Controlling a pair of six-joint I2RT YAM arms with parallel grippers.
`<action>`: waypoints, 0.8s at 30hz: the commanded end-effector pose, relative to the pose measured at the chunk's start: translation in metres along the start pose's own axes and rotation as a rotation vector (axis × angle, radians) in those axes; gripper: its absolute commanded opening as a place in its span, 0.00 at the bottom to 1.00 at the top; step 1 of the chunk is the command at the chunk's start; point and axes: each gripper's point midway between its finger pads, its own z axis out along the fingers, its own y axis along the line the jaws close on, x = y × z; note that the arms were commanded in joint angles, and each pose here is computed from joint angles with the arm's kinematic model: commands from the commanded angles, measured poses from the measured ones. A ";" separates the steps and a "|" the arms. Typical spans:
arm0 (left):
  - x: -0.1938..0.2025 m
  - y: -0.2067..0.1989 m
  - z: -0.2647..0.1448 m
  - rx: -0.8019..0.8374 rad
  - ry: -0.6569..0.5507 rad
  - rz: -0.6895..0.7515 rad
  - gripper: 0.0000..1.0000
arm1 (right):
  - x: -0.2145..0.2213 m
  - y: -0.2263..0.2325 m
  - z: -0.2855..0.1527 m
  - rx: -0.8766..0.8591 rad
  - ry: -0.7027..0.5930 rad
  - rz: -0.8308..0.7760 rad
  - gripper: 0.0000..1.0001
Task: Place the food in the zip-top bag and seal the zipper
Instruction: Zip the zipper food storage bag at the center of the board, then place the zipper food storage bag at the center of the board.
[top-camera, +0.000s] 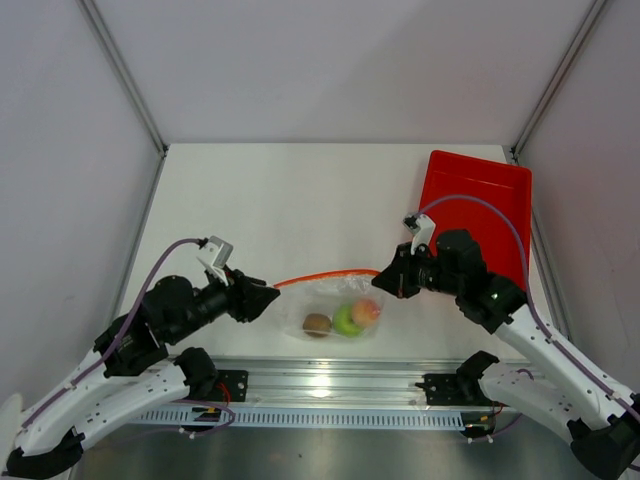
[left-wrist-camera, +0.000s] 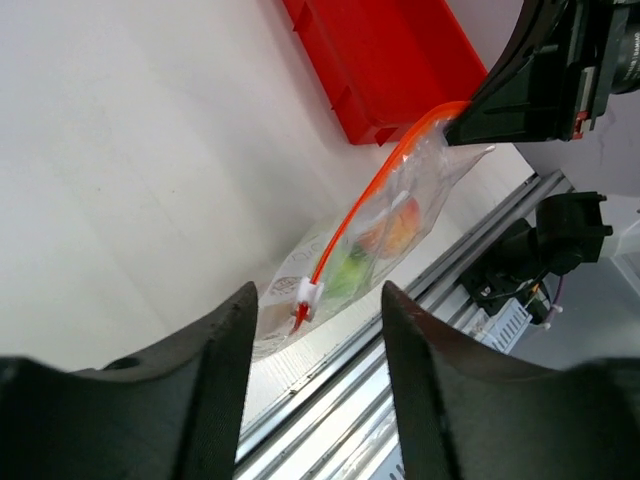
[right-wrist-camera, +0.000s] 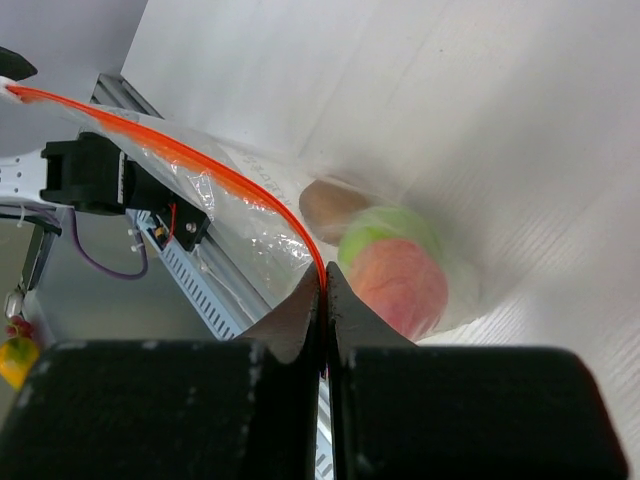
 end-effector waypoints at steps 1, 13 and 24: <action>-0.012 0.003 -0.004 -0.023 -0.056 -0.010 0.57 | -0.020 0.011 0.003 -0.030 -0.041 -0.046 0.00; -0.034 0.017 -0.031 -0.089 -0.172 -0.002 0.90 | -0.064 -0.013 0.046 0.040 -0.087 0.007 0.00; -0.038 0.012 -0.041 -0.056 -0.198 -0.023 0.90 | -0.104 -0.088 0.116 0.216 -0.060 0.115 0.00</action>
